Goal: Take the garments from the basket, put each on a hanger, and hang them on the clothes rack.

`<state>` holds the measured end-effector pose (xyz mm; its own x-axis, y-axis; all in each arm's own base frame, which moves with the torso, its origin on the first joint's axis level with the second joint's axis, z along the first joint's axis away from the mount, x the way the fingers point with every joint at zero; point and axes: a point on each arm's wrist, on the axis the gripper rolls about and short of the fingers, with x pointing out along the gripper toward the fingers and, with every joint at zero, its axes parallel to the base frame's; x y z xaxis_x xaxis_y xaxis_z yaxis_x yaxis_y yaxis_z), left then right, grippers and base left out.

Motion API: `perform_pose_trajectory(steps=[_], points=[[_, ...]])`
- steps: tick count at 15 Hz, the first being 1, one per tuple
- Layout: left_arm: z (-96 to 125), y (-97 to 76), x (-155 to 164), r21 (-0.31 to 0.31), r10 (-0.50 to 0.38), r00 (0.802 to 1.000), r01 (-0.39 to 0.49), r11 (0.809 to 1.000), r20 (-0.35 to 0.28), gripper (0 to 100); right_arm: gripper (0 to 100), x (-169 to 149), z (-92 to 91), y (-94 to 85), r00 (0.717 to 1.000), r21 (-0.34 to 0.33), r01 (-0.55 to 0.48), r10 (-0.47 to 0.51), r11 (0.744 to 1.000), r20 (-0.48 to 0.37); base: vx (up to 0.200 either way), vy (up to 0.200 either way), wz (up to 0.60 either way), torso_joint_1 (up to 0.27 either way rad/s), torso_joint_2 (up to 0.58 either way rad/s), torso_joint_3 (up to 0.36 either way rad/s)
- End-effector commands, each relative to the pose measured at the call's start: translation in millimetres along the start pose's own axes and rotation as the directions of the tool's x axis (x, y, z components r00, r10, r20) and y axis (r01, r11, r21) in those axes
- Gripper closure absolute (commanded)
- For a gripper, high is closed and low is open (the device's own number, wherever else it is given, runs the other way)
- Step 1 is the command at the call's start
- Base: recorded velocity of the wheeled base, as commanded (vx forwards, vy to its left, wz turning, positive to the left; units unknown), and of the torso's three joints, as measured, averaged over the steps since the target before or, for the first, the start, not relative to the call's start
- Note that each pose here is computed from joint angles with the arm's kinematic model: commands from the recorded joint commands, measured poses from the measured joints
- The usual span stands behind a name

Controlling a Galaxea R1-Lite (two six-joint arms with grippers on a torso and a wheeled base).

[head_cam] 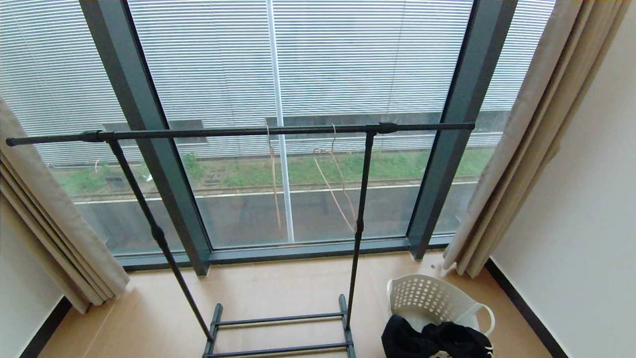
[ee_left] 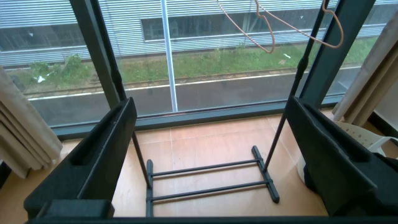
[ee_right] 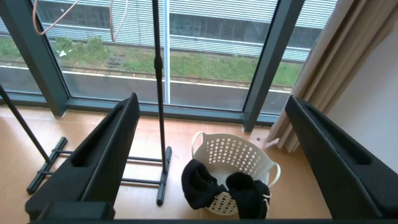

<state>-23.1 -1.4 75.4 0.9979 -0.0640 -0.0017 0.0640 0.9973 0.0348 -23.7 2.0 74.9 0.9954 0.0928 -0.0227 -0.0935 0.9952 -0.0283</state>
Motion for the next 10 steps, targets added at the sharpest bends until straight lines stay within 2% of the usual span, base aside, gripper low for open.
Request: perform_pose_trajectory(steps=[1,10], points=[[0.0,0.0,0.1,0.000,0.000,1.000,0.000,1.000,-0.001,0,0,0.0,0.2,0.0,1.000,0.000,-0.002,0.002,1.000,0.000,0.000,0.000,0.00,0.000,0.00,0.000],[0.0,0.0,0.1,0.000,0.000,1.000,0.000,1.000,-0.001,0,0,0.0,0.2,0.0,1.000,0.000,-0.001,0.001,1.000,0.000,0.000,0.000,0.00,0.000,0.00,0.000]])
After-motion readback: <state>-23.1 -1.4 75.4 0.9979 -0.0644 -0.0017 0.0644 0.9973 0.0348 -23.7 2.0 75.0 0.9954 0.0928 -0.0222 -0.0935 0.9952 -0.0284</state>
